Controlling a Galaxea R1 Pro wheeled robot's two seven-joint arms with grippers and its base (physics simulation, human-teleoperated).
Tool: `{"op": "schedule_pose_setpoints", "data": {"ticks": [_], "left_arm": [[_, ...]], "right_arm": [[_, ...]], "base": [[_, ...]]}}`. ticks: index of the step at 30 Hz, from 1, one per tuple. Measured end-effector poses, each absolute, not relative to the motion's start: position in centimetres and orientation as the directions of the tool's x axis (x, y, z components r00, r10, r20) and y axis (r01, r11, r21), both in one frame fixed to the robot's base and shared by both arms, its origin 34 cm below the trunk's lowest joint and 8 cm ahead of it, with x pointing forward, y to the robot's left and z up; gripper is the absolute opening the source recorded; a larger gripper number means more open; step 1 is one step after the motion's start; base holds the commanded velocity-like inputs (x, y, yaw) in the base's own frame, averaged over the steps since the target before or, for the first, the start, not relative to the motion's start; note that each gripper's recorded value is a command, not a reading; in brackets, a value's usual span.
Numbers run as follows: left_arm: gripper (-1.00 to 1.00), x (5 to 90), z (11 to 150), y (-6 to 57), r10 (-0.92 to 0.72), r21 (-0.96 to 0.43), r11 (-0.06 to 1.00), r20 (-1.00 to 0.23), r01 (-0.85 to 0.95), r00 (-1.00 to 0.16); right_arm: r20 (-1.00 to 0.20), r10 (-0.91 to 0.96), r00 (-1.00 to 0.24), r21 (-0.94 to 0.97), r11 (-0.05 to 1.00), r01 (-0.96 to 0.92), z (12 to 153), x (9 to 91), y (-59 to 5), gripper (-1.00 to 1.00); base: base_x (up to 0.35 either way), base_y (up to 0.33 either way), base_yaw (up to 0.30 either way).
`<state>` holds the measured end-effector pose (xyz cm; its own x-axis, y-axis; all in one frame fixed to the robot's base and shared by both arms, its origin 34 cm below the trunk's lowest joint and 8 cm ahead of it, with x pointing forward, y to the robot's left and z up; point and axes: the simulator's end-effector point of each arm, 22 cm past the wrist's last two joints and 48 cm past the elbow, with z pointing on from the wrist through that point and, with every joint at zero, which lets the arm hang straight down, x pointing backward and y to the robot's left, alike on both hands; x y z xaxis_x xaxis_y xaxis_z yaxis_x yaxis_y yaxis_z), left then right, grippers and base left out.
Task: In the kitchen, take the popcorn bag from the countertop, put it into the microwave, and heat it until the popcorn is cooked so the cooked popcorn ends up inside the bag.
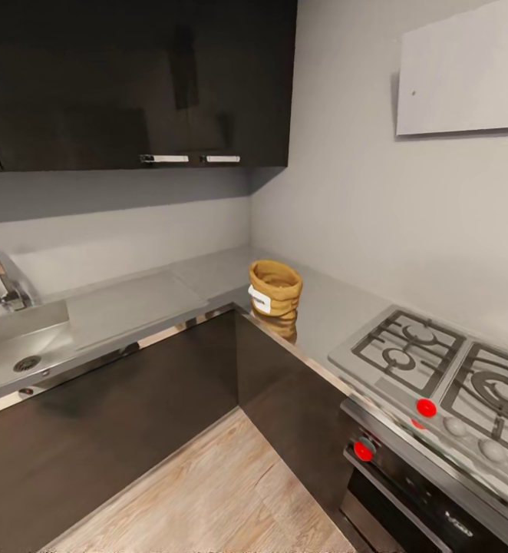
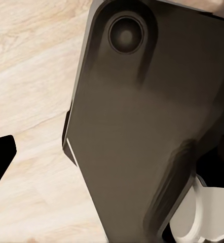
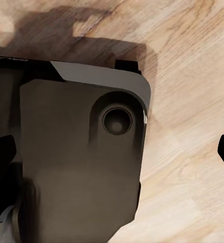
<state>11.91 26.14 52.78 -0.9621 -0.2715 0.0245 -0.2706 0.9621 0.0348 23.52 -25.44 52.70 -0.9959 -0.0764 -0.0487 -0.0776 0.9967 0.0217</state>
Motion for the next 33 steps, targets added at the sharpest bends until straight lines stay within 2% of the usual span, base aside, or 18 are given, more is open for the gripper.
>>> {"op": "schedule_pose_setpoints", "data": {"ticks": [33], "left_arm": [[1.0,9.8,52.9,26.1,-0.272,0.05,0.962,0.077,-0.269,-0.959]], "right_arm": [[0.0,-0.072,-0.997,0.002,0.997,-0.072,52.2,21.6,-26.1,1.0]], "base": [[0.0,0.0,0.0]]}}
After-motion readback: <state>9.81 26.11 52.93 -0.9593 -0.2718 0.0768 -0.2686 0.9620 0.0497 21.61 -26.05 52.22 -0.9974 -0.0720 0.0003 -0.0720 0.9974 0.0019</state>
